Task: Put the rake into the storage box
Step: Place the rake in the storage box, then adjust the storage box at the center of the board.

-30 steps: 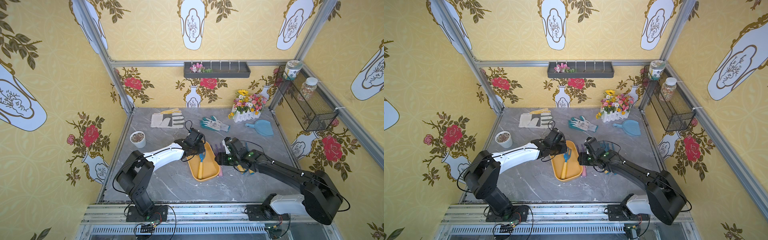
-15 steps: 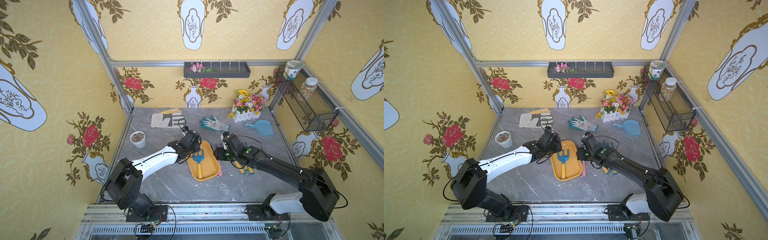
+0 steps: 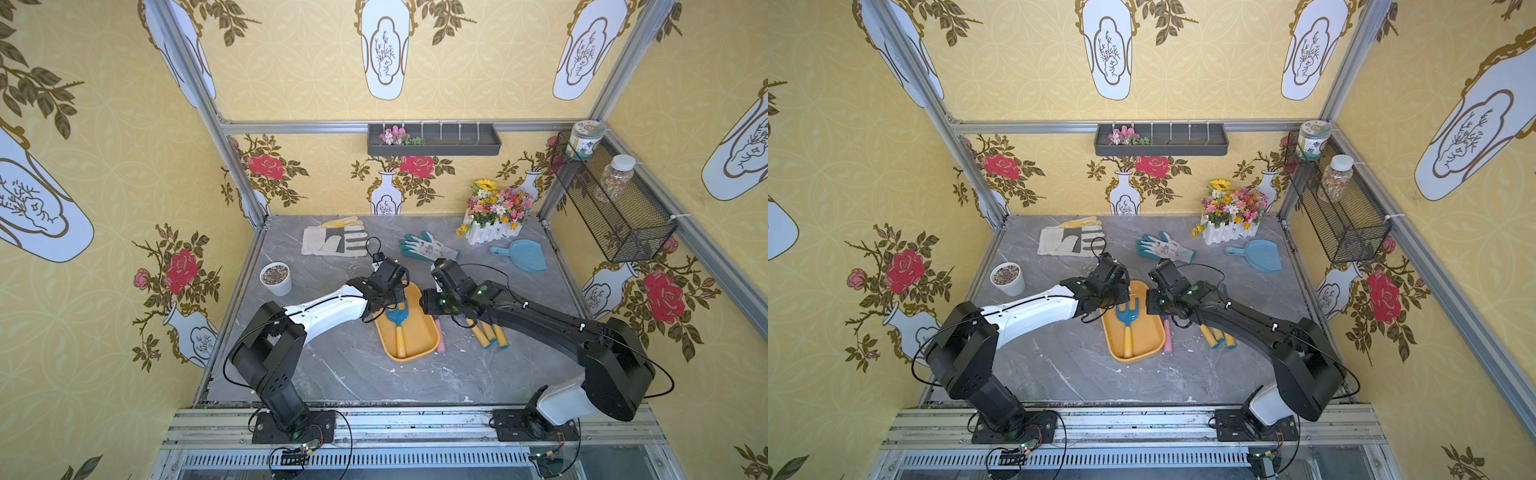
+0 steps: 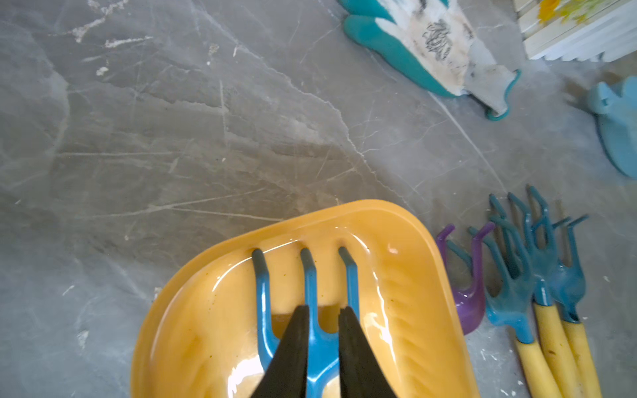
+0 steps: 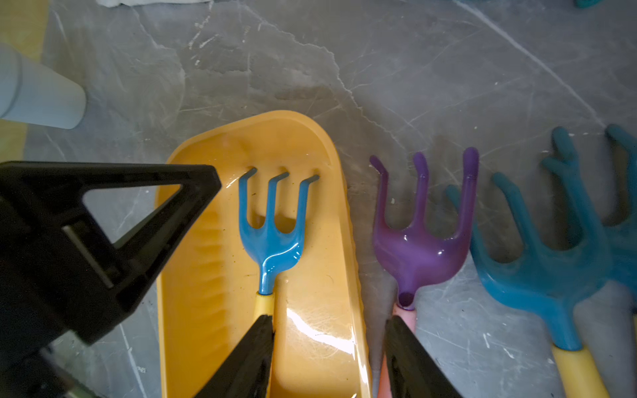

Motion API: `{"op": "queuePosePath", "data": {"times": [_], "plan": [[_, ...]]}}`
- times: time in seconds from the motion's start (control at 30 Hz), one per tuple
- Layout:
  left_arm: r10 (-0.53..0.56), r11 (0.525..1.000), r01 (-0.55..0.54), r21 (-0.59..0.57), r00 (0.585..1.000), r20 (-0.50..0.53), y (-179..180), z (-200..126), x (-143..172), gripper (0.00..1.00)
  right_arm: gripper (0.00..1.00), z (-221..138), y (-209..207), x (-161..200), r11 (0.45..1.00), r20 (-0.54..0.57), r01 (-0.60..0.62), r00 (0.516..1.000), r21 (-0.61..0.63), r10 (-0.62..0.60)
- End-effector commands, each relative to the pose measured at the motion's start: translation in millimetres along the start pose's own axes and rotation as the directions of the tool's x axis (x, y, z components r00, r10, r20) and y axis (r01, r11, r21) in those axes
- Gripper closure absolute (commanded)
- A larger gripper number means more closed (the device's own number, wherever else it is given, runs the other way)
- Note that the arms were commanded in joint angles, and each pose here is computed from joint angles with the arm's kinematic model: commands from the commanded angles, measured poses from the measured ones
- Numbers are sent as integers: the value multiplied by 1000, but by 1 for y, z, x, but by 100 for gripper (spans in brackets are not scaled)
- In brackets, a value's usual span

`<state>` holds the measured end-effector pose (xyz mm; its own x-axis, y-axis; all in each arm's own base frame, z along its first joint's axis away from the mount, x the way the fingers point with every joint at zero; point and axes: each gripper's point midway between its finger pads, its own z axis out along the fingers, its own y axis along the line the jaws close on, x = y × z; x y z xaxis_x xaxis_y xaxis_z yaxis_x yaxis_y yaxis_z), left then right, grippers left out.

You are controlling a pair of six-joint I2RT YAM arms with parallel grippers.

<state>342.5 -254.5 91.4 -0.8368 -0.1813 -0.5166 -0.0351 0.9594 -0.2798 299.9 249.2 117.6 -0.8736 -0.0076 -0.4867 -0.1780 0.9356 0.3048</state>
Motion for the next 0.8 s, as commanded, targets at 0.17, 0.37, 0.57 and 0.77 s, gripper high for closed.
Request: {"op": "queuePosePath", "data": {"times": [0.17, 0.37, 0.57, 0.77], "plan": [[23, 985, -41, -168, 994, -107, 27, -2, 13, 81, 44, 6, -7, 4, 999, -20, -3, 1000, 44, 4], [31, 971, -77, -227, 979, -200, 41, 3, 33, 82, 43, 10, -9, 8, 999, -35, 3, 999, 50, -1], [46, 953, -109, -282, 974, -220, 52, 8, 37, 81, 43, 12, -11, 10, 998, -41, 4, 999, 60, -1], [119, 929, -184, -320, 970, -213, 56, 27, 23, 81, 43, 9, -12, 10, 998, -32, -7, 999, 61, 9]]}}
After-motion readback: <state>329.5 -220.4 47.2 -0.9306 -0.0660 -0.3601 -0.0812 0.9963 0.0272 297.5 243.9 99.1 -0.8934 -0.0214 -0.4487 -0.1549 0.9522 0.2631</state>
